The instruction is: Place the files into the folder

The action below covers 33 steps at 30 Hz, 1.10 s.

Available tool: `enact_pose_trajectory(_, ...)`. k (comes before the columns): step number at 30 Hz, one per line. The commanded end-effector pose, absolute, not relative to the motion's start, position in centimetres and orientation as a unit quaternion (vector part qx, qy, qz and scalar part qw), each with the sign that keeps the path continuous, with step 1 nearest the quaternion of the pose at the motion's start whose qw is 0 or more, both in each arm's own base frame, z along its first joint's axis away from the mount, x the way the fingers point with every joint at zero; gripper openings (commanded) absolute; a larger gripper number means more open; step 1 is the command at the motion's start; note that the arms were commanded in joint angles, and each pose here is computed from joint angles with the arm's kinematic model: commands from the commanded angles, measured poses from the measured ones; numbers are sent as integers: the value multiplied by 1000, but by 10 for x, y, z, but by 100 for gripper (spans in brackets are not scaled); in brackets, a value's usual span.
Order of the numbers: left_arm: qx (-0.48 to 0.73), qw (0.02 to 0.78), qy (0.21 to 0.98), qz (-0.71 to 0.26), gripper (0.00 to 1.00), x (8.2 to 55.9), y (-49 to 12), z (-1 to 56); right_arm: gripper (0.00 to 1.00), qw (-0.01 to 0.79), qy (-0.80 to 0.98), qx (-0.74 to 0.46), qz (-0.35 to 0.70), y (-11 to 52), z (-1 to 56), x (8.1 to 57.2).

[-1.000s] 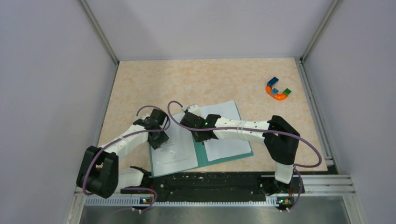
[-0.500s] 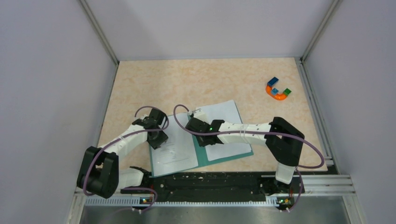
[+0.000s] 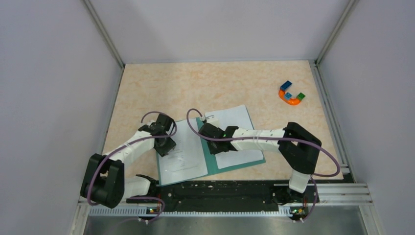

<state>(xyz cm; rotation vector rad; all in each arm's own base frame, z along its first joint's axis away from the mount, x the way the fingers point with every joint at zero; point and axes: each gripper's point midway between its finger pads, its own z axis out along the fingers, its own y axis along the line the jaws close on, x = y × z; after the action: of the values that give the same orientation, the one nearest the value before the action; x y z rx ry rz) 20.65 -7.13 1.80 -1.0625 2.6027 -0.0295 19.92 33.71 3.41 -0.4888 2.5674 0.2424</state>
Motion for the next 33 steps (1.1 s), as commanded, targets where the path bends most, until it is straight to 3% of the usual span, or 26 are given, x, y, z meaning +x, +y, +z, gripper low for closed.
enact_pose_trajectory(1,-381,137,915,2,44,193,-69,-4,0,203,961,-184,21,298,-2,188)
enact_pose_trajectory(14,-378,139,915,-5,44,194,-71,-3,0,178,968,-175,2,287,-23,185)
enact_pose_trajectory(33,-372,137,918,-16,44,195,-75,-6,0,163,968,-182,52,320,-16,185)
